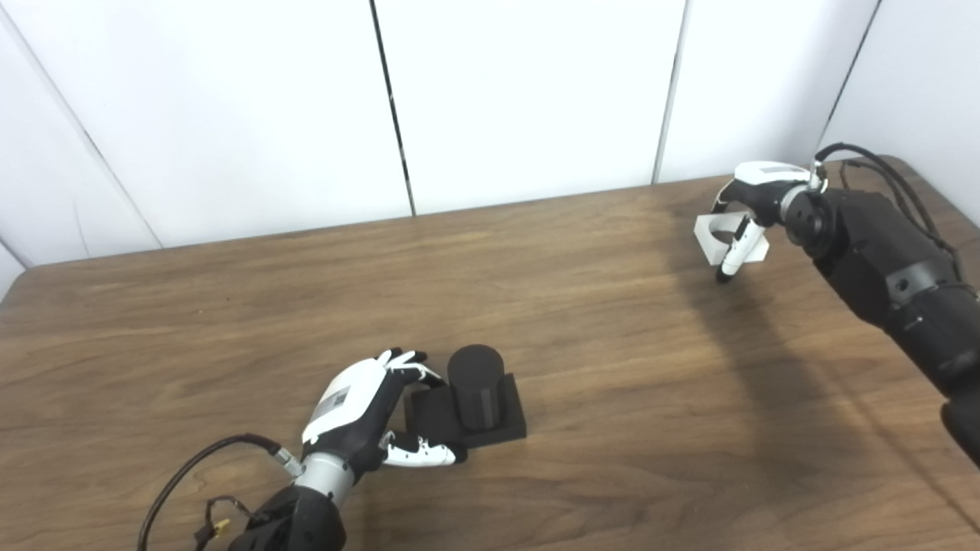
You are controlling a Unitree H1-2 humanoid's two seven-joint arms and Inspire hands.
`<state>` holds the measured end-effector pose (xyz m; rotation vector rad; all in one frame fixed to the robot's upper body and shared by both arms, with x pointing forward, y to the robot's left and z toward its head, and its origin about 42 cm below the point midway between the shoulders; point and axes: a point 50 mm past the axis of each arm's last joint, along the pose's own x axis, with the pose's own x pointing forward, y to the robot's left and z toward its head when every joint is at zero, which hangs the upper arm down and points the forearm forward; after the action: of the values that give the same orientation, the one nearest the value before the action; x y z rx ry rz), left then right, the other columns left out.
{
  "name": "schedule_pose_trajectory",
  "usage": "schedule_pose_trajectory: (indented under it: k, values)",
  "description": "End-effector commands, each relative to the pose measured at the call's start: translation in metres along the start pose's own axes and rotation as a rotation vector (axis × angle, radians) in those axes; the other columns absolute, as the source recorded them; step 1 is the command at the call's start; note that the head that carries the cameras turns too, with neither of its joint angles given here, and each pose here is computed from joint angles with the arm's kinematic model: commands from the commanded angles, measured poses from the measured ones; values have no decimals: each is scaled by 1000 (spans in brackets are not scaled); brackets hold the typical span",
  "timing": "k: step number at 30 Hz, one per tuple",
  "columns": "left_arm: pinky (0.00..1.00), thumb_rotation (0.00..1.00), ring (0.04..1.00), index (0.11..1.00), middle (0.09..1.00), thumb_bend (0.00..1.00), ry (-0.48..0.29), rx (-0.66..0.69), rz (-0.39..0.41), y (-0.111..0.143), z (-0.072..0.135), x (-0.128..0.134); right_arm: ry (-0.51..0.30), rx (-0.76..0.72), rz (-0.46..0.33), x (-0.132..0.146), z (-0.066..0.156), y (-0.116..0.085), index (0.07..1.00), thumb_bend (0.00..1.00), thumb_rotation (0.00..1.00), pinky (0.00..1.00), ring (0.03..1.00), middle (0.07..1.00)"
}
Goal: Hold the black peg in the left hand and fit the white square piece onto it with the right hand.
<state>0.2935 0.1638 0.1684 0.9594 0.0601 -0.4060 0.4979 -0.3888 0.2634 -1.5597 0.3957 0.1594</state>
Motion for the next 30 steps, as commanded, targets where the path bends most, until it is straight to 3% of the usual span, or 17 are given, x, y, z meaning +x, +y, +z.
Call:
schedule_pose_trajectory:
  k: [1, 23, 24, 25, 30]
  values:
    - [1000, 58, 1000, 485, 923, 519, 128, 17, -87, -14, -26, -9, 10, -38, -67, -5, -8, -32, 724, 934, 195, 1000, 1000, 918]
    - [1000, 59, 1000, 485, 924, 518, 130, 23, -89, -15, -25, -8, -16, -76, -108, -5, -22, -32, 603, 830, 125, 1000, 962, 851]
    - [1000, 59, 1000, 485, 924, 518, 131, 23, -88, -16, -25, -8, -19, -73, -112, -5, -23, -32, 537, 650, 135, 1000, 963, 847]
    - [1000, 59, 1000, 485, 924, 518, 131, 22, -88, -16, -25, -8, -24, -69, -117, -5, -24, -31, 514, 589, 137, 1000, 961, 843]
    - [1000, 58, 1000, 485, 921, 519, 128, 13, -84, -15, -24, -8, -56, -53, -151, -8, -27, -30, 486, 525, 134, 998, 936, 817]
